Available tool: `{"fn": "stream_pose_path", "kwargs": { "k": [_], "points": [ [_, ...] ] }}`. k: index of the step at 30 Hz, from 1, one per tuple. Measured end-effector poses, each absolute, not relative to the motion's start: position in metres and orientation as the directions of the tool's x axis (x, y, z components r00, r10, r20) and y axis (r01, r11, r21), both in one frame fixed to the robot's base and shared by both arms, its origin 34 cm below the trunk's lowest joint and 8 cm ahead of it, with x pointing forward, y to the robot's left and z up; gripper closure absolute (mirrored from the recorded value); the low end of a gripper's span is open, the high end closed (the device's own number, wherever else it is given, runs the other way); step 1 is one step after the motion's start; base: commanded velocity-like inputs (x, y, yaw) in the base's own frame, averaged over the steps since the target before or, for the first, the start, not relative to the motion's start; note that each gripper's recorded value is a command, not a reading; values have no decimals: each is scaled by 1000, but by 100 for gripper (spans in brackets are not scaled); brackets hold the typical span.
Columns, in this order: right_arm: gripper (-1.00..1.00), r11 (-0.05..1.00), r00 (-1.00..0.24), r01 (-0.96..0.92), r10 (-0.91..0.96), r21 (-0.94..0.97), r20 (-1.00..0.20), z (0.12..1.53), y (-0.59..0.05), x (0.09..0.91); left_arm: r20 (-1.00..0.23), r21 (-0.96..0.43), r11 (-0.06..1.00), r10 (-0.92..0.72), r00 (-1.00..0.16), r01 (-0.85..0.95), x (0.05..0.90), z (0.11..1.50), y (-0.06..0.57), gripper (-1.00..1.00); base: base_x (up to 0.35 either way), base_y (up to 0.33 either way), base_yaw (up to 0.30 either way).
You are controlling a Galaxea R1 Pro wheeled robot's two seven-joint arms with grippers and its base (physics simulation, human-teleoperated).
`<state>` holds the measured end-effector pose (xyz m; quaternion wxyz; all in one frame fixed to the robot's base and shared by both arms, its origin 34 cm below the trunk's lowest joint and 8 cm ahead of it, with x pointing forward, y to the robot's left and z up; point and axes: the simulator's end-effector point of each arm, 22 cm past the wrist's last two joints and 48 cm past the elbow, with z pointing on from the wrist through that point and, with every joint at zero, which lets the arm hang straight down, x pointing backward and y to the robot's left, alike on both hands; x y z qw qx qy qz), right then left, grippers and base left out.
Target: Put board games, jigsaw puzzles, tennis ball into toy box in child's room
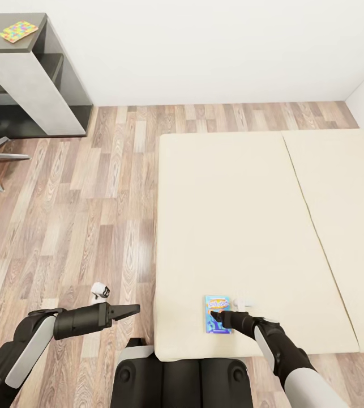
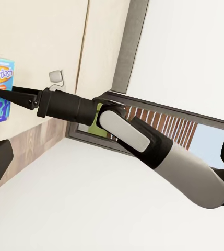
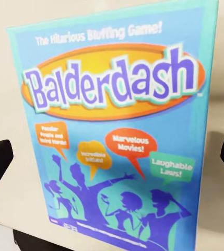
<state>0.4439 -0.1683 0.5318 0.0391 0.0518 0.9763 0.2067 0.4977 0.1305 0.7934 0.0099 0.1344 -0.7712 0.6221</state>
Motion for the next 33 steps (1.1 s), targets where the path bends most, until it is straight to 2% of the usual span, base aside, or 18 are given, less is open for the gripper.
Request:
{"fn": "stream_pose_path", "kwargs": {
  "k": [33],
  "points": [
    [-100, 886, -990, 92, 129, 455, -51, 537, -131, 445, 183, -957, 189, -195, -964, -220, 498, 793, 130, -100, 0, 0, 0]
  ]
}}
